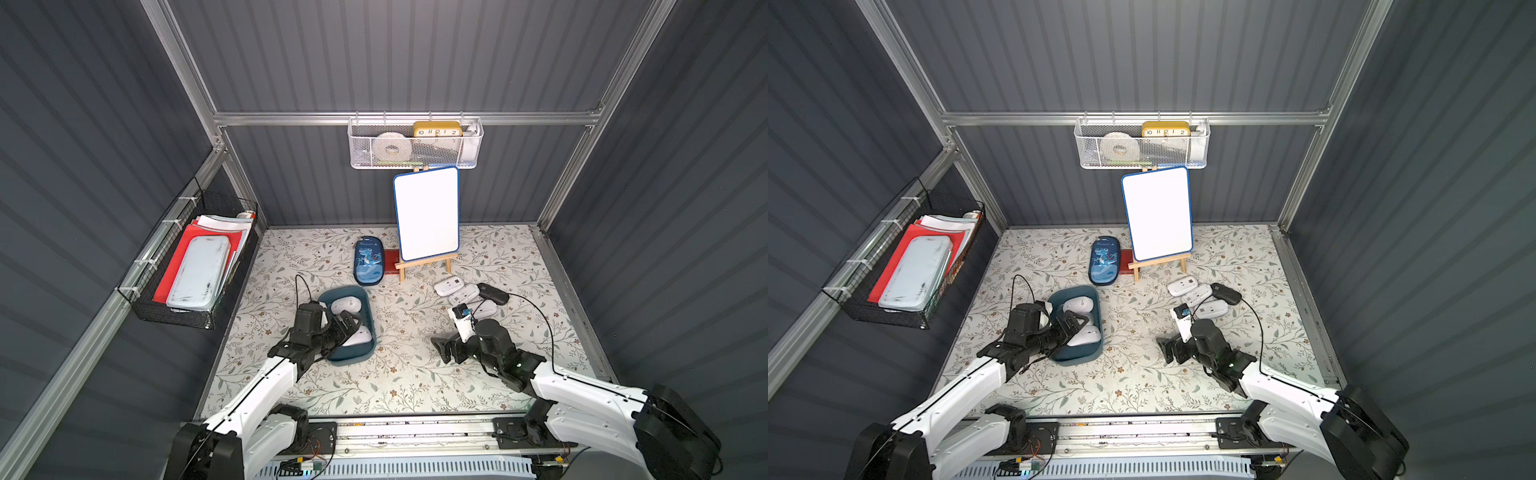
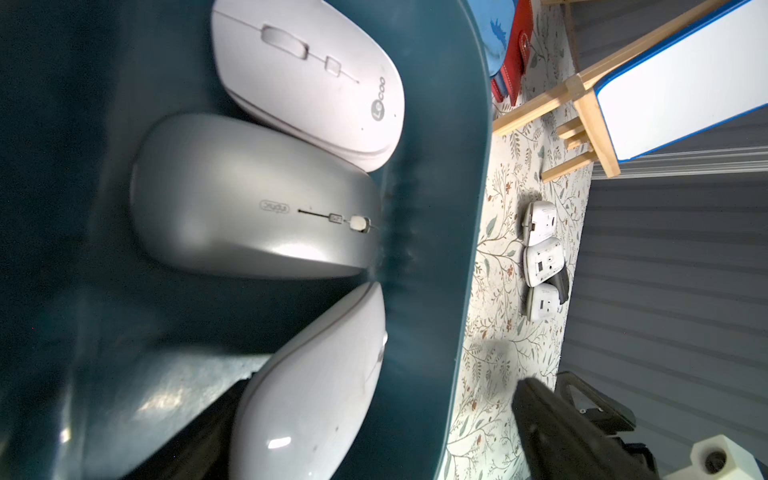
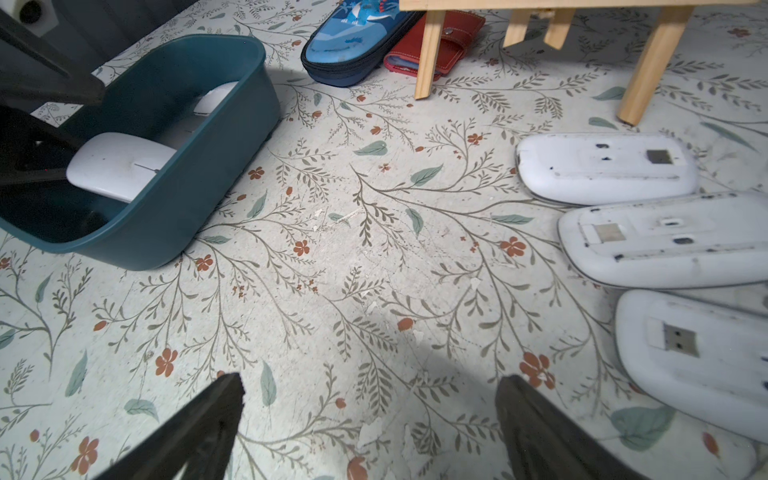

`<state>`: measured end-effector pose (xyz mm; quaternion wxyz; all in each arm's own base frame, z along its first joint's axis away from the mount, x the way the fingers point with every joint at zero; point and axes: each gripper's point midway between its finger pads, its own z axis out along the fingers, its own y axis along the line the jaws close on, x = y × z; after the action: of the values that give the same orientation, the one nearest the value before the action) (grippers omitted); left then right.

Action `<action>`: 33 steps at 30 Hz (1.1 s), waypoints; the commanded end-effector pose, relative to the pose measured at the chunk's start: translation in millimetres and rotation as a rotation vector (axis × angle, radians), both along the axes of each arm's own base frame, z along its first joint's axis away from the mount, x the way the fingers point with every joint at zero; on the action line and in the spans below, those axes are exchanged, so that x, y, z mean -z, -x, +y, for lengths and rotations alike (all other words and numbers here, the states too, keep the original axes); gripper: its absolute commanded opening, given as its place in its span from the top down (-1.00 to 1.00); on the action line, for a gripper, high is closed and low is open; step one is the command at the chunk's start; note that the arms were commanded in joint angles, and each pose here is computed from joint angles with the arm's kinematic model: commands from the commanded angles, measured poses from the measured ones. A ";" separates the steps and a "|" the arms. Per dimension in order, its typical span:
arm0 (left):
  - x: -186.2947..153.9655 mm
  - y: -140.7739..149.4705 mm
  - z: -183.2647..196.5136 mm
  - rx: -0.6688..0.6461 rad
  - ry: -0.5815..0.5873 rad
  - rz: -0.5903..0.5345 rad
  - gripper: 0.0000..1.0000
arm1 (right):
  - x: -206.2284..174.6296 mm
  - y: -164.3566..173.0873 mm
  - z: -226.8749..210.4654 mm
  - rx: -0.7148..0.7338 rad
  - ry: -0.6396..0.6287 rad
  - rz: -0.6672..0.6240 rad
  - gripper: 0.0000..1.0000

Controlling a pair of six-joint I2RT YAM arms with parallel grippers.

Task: Put the mouse in the storage box
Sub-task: Place the mouse in the storage box, then pick up the mouse from the center of the board.

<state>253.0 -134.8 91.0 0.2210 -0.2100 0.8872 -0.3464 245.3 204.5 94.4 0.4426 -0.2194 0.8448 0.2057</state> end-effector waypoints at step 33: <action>-128.3 -27.9 24.1 -0.037 -0.179 -0.234 -0.99 | -25.1 -46.1 -150.0 0.997 -0.107 0.347 -0.92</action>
<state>283.1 -114.2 224.3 0.3485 -0.1717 0.8717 -0.2987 305.4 56.9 140.7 0.4245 0.2347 0.8723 0.0616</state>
